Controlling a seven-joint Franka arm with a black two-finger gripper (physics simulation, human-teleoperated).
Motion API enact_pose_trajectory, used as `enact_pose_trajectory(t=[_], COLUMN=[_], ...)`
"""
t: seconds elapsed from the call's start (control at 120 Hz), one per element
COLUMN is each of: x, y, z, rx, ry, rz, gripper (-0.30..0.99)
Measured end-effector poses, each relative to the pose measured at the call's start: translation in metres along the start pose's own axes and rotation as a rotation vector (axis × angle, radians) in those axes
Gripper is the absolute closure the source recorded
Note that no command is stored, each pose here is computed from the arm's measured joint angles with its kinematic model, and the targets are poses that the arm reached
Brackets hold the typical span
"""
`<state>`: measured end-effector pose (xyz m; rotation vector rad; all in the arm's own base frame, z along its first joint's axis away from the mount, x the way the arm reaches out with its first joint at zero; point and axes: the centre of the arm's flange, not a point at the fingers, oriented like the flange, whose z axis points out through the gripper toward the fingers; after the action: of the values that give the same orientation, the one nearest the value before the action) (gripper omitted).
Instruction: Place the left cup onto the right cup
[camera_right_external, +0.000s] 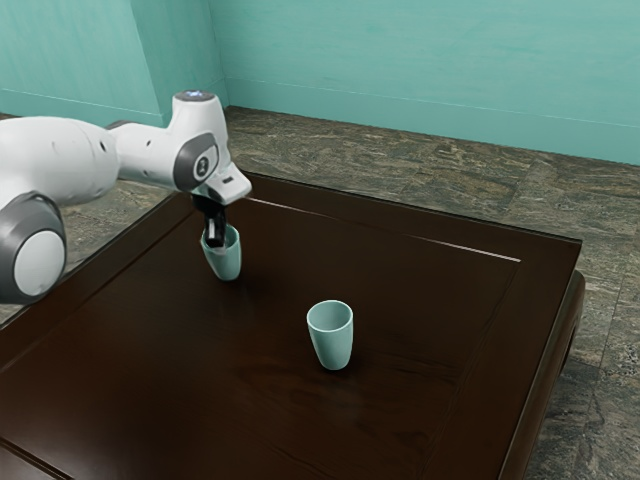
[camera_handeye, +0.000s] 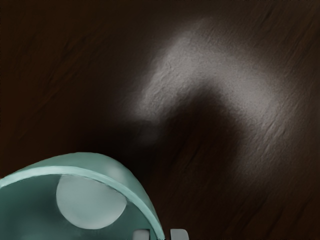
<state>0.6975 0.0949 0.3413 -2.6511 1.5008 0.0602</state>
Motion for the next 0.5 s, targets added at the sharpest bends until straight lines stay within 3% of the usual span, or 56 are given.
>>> enact_pose_trajectory(t=[0.5], x=[-0.001], y=[-0.001], z=[0.007], rx=[0.004], ry=[-0.012], rz=[0.011], gripper=[0.79])
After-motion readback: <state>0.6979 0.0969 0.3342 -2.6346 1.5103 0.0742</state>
